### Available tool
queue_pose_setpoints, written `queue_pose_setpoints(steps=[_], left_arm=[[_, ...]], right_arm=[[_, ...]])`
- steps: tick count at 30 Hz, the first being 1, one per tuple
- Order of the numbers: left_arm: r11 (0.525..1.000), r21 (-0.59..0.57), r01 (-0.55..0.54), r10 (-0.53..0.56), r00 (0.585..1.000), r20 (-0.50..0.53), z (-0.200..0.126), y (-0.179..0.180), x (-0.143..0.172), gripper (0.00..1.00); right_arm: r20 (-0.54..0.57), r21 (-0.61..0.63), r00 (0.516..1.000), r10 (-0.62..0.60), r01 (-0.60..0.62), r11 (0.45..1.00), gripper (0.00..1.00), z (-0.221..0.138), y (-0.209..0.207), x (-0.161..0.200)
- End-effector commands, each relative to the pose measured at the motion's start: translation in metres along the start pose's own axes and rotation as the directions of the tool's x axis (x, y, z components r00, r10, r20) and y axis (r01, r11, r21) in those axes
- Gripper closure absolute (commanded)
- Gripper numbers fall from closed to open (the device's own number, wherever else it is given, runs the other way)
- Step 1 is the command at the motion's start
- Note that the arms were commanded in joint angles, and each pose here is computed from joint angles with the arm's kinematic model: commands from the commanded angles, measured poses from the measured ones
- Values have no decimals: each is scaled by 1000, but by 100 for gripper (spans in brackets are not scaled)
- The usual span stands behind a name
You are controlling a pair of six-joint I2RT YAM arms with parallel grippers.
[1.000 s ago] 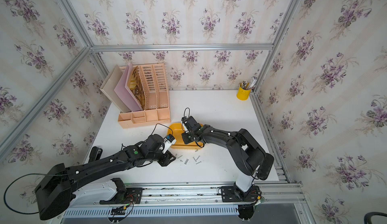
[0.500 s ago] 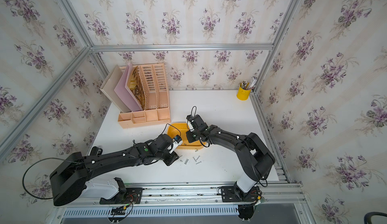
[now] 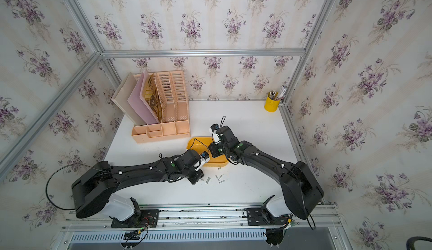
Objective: Put the screws on the desktop into the storage box
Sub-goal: Pick up the screw from the center of the board.
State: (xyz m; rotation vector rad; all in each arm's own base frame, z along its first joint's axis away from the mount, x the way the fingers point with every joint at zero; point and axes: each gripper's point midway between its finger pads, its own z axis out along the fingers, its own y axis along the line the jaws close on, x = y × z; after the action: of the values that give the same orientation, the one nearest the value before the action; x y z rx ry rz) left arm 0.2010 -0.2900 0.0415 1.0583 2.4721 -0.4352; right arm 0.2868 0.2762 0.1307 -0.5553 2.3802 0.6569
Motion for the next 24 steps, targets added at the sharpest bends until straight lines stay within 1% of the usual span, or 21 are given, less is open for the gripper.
queue_pose_setpoints(steps=[1,3,5,8,13,18,21,24], left_arm=[[1000,9,-11,11,999,-37,3,-1,6,63],[1000,6,-14,14,998,-60,3,-1,8,66],[1000,-13,-20,19,996,-92,3,1,14,66],[999,-23,-27,24,994,-106,4,4,20,66],[999,-11,-37,35,992,-119,8,2,20,68],[999,-27,-37,35,996,-84,7,4,8,67],[998,-42,-42,37,995,-95,9,6,7,67],[999,-18,-36,34,994,-107,15,2,8,69]], right_arm=[[20,33,1000,10,-11,999,78,-9,-6,-2],[34,42,999,13,-15,999,78,-14,-8,-4],[44,46,999,13,-15,999,78,-20,-9,-6],[57,47,998,10,-13,999,78,-26,-9,-7],[72,57,997,3,-7,998,78,-32,-10,-10],[84,59,996,9,-14,998,79,-35,-12,-8],[80,59,997,11,-16,998,79,-36,-13,-4],[80,59,997,15,-19,998,79,-37,-14,-2]])
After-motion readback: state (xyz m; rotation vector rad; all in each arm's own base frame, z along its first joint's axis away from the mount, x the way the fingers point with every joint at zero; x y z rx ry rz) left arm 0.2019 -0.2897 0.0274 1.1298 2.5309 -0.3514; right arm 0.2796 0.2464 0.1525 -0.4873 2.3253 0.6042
